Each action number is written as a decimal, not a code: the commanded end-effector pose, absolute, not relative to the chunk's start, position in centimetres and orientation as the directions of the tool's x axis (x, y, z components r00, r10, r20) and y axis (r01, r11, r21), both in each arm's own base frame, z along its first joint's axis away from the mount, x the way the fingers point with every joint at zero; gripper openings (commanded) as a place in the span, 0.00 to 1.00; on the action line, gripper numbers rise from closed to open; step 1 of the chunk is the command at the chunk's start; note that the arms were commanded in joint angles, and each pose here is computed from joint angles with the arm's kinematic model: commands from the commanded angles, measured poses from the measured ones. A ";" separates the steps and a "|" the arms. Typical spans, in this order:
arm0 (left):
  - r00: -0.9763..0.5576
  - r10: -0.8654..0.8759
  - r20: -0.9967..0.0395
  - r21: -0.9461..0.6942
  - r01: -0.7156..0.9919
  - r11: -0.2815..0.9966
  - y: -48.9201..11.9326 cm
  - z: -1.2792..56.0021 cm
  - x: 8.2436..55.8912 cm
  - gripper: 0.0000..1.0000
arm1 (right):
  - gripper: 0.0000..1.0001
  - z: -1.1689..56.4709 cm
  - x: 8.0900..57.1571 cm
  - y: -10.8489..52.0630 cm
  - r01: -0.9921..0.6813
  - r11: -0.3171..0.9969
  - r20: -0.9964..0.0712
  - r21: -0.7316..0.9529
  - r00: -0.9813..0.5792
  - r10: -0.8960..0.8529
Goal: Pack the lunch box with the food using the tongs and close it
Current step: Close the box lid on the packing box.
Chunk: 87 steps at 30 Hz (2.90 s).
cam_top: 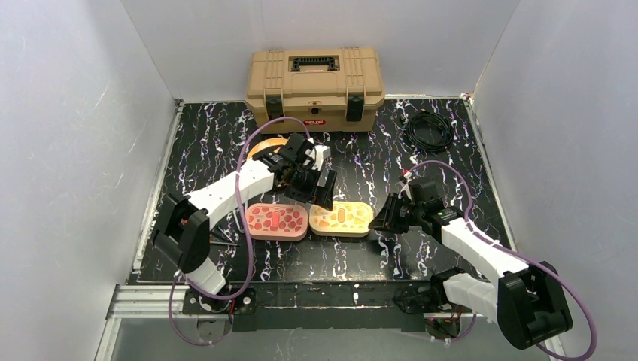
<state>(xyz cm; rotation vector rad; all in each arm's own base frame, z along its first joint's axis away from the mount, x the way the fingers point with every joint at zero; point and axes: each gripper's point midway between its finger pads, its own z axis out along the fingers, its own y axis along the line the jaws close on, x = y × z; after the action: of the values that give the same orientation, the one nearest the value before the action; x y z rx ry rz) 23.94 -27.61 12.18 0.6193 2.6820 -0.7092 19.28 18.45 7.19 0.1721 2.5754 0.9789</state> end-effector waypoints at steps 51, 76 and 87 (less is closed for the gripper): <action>-0.880 0.397 -0.262 -0.441 0.475 0.761 -27.5 9.1 21.0 0.98 | 0.71 7.8 17.2 15.7 -0.034 0.818 -0.377 0.574 -0.898 0.227; -0.891 0.414 -0.186 -0.520 0.447 0.728 -28.6 8.5 19.6 0.98 | 0.71 6.9 18.1 18.3 -0.061 0.842 -0.389 0.536 -0.903 0.183; -0.886 0.444 -0.134 -0.551 0.439 0.710 -29.1 7.9 18.5 0.98 | 0.70 6.2 19.3 17.8 -0.014 0.860 -0.413 0.510 -0.881 0.231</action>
<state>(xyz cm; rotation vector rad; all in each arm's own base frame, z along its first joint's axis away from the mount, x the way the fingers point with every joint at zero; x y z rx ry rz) 19.56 -28.83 7.44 0.7192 2.8831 -0.8982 17.14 17.67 5.02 0.1236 2.6470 0.7392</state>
